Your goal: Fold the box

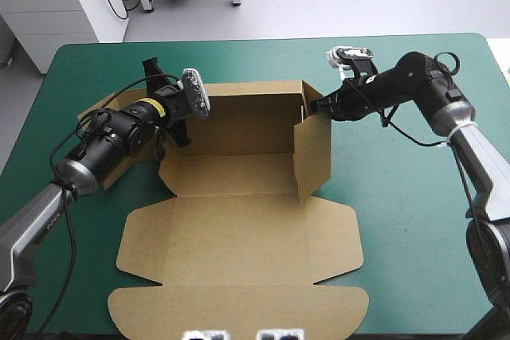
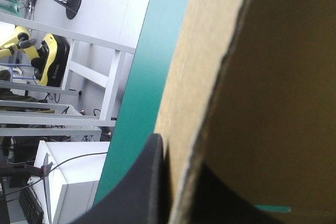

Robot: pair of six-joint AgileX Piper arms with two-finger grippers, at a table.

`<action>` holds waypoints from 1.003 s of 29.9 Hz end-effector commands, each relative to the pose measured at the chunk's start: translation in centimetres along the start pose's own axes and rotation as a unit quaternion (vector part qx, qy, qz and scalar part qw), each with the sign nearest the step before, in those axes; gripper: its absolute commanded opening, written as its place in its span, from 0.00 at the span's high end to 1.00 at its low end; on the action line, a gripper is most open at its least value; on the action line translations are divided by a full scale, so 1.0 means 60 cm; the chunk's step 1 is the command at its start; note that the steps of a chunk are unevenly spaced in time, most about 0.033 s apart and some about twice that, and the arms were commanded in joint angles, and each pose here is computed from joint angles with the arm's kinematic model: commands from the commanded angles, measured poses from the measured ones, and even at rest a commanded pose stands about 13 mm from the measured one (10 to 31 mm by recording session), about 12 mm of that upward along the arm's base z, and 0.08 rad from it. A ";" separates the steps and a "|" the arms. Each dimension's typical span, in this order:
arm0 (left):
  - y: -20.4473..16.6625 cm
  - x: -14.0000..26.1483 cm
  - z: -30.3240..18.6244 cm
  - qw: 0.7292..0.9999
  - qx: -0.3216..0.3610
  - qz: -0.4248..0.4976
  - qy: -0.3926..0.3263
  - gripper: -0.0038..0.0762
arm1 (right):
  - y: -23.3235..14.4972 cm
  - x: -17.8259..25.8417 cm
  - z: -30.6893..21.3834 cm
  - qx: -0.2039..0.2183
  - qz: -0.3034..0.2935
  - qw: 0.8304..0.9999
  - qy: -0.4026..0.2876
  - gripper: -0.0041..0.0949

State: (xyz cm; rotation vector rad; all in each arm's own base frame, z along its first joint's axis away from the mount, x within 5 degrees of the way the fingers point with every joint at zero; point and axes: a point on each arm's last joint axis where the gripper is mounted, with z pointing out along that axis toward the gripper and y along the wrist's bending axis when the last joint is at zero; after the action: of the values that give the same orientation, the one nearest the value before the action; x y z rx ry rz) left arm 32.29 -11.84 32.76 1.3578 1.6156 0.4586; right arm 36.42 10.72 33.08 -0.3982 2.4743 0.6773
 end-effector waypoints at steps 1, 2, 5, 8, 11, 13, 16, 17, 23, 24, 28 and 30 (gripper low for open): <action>0.014 -0.010 -0.021 0.999 -0.010 -0.043 -0.012 0.96 | 0.034 0.003 -0.052 -0.030 -0.052 0.995 -0.081 0.97; 0.014 -0.010 -0.021 0.999 -0.010 -0.043 -0.012 0.96 | 0.037 0.010 -0.056 -0.032 -0.063 0.993 -0.090 0.97; 0.014 -0.009 -0.021 0.999 -0.011 -0.038 -0.011 0.96 | 0.042 0.035 -0.067 -0.025 -0.095 0.989 -0.109 0.97; 0.015 -0.009 -0.021 0.999 -0.012 -0.033 -0.010 0.96 | 0.044 0.063 -0.072 -0.022 -0.135 0.983 -0.123 0.97; 0.013 -0.007 -0.021 1.000 -0.008 -0.023 -0.004 0.96 | 0.040 0.091 -0.059 -0.028 -0.167 0.977 -0.126 0.97; 0.011 -0.005 -0.021 1.000 0.000 -0.014 0.004 0.96 | 0.038 0.109 -0.046 -0.042 -0.182 0.976 -0.114 0.93; 0.005 -0.002 -0.022 1.000 0.018 -0.004 0.016 0.96 | 0.036 0.122 -0.038 -0.048 -0.198 0.974 -0.099 0.74; 0.002 -0.005 -0.022 1.000 0.024 -0.002 0.016 0.96 | 0.036 0.123 -0.038 -0.051 -0.207 0.972 -0.096 0.68; -0.016 -0.025 -0.024 0.998 0.047 0.028 0.007 0.96 | 0.044 0.119 -0.042 -0.064 -0.253 0.960 -0.106 0.28; -0.018 -0.029 -0.024 0.998 0.049 0.031 0.004 0.96 | 0.043 0.117 -0.041 -0.062 -0.253 0.959 -0.109 0.25; -0.026 -0.042 -0.025 0.998 0.054 0.035 -0.007 0.96 | 0.042 0.115 -0.029 -0.074 -0.245 0.960 -0.113 0.20; -0.030 -0.047 -0.026 0.998 0.058 0.029 -0.010 0.96 | 0.048 0.115 -0.020 -0.073 -0.258 0.957 -0.113 0.20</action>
State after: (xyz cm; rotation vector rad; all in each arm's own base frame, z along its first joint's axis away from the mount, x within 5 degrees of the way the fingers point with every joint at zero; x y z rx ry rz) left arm 30.94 -13.54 32.62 1.5443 1.5605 0.4982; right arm 29.12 10.78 29.38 -0.9410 2.0764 0.6315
